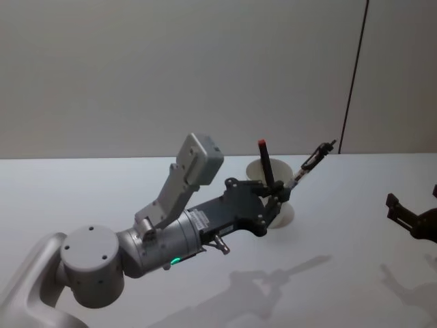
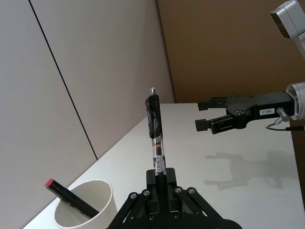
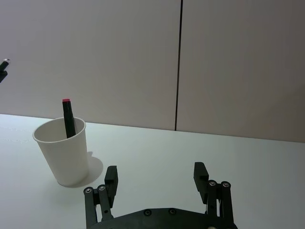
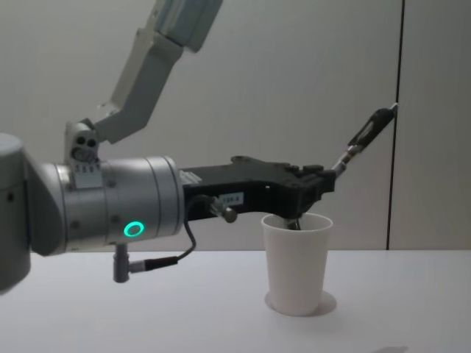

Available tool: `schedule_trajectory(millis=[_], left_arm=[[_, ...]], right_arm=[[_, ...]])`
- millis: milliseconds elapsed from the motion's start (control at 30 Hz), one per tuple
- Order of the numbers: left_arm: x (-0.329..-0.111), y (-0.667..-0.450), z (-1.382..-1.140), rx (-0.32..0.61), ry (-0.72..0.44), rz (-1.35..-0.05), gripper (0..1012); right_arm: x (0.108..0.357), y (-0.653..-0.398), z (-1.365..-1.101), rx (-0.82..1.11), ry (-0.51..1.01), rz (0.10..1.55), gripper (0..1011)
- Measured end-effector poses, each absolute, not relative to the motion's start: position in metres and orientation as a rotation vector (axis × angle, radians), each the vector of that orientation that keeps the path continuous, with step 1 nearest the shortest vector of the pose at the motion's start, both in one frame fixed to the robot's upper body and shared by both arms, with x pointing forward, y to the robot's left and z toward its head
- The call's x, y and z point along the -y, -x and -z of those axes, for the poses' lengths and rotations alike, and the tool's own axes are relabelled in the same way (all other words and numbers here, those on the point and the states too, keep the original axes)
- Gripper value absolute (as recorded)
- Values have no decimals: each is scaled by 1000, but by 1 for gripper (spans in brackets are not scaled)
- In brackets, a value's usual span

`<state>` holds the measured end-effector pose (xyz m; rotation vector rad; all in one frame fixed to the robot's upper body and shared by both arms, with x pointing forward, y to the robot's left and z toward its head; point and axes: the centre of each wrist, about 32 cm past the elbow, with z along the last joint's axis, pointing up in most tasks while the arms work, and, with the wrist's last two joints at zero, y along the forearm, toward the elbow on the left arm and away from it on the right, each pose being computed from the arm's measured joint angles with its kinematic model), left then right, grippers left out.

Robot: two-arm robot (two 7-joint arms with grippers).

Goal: Place the pen into the pen holder.

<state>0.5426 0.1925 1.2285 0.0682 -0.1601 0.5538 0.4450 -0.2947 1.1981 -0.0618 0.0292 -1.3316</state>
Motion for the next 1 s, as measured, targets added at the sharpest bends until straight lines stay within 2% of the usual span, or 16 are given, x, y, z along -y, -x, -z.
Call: schedule_trajectory(millis=[1000], left_arm=[[-169, -534, -1222, 109, -40, -526, 125]], right_arm=[[295, -445, -1198, -29, 62, 1332, 1001]])
